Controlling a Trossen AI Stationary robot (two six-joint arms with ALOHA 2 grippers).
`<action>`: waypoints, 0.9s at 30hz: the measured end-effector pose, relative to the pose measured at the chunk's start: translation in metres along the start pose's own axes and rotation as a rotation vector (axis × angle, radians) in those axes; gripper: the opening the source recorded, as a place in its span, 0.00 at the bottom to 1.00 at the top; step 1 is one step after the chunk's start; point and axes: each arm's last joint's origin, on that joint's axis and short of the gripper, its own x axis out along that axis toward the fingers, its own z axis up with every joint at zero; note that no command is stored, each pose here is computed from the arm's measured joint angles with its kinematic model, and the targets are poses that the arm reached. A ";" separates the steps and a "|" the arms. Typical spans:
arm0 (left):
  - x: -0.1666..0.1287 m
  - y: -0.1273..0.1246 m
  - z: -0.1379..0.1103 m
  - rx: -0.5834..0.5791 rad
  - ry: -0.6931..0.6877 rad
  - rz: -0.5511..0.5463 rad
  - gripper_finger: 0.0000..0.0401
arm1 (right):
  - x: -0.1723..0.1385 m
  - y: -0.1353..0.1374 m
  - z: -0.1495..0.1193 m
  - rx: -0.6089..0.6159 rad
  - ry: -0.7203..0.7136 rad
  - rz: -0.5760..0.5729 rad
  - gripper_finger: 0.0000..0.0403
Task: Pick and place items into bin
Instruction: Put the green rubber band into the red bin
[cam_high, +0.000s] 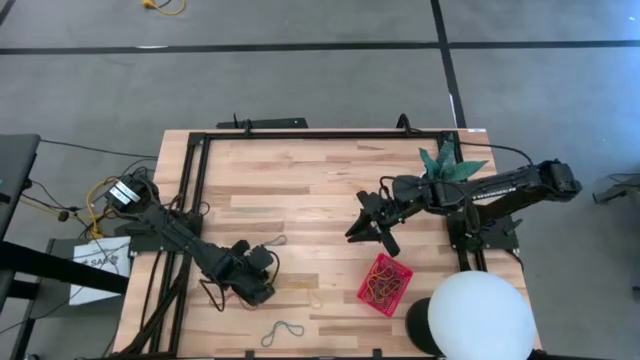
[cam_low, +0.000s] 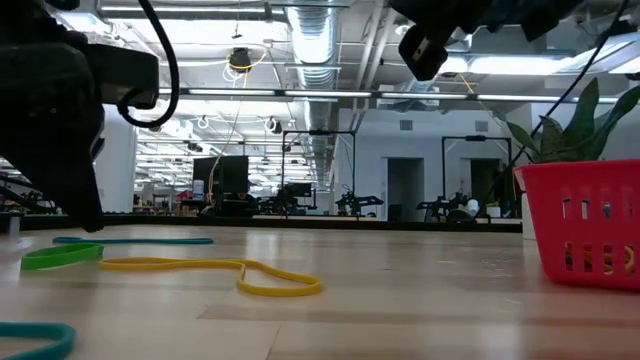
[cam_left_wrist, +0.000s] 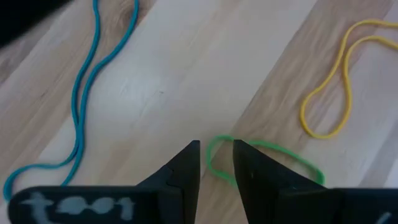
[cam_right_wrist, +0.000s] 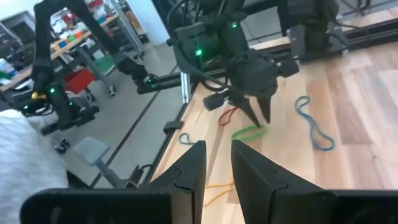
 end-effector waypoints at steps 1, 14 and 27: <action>0.001 0.000 0.000 0.003 -0.006 -0.002 0.21 | 0.000 -0.001 0.000 0.000 -0.003 -0.003 0.18; 0.003 0.002 -0.001 0.006 -0.026 0.026 0.21 | 0.000 -0.001 0.001 -0.004 -0.007 -0.002 0.18; 0.005 0.000 -0.007 -0.031 -0.030 0.033 0.21 | 0.000 -0.001 0.001 -0.004 -0.007 -0.002 0.18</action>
